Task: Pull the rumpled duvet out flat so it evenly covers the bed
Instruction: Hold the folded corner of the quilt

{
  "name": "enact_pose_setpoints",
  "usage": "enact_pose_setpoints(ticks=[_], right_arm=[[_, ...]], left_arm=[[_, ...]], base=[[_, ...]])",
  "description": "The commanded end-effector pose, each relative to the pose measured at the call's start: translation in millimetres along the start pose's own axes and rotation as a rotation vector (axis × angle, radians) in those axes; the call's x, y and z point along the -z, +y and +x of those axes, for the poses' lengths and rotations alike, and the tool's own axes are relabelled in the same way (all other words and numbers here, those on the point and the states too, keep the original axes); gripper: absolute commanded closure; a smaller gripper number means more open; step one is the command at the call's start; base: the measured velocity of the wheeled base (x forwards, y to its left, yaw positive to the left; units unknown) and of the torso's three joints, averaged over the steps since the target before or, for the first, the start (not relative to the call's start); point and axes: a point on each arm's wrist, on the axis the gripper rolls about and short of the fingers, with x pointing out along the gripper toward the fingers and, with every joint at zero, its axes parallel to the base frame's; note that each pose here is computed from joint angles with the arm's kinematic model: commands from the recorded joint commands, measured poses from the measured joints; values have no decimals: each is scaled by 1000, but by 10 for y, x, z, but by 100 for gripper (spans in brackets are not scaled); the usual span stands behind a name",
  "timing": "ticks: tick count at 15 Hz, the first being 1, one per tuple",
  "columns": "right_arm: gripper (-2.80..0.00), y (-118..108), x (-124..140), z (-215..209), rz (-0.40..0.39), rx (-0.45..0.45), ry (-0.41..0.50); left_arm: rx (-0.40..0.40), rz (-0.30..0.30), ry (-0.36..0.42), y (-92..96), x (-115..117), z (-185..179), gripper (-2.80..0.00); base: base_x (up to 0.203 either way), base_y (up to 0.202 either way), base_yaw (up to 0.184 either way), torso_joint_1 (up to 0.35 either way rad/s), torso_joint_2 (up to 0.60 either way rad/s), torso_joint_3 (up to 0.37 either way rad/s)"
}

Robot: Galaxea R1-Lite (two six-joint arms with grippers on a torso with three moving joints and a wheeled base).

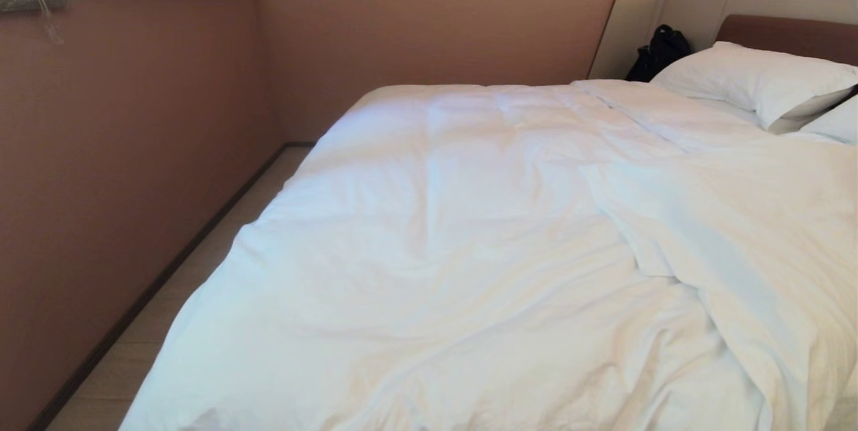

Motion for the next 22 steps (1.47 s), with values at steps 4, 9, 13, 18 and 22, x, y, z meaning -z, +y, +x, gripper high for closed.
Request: enact_pose_setpoints(ticks=[4,9,13,18,22], right_arm=[[0,0,-1,1,0,0,1],[0,0,0,1,0,0,2],[0,0,1,1,0,0,2],[0,0,1,1,0,0,2],[0,0,1,1,0,0,2]], left_arm=[[1,-1,0,0,1,0,0],[0,2,0,0,1,0,0],[-3,2,0,1,1,0,0],[-2,1,2,0,4,1,0],[-2,0,0,0,1,0,0]], base=[[0,0,0,0,0,0],[0,0,0,0,0,0],[-30,0,0,4,1,1],[-192,0,2,1,3,3],[-74,0,0,-1,0,1]])
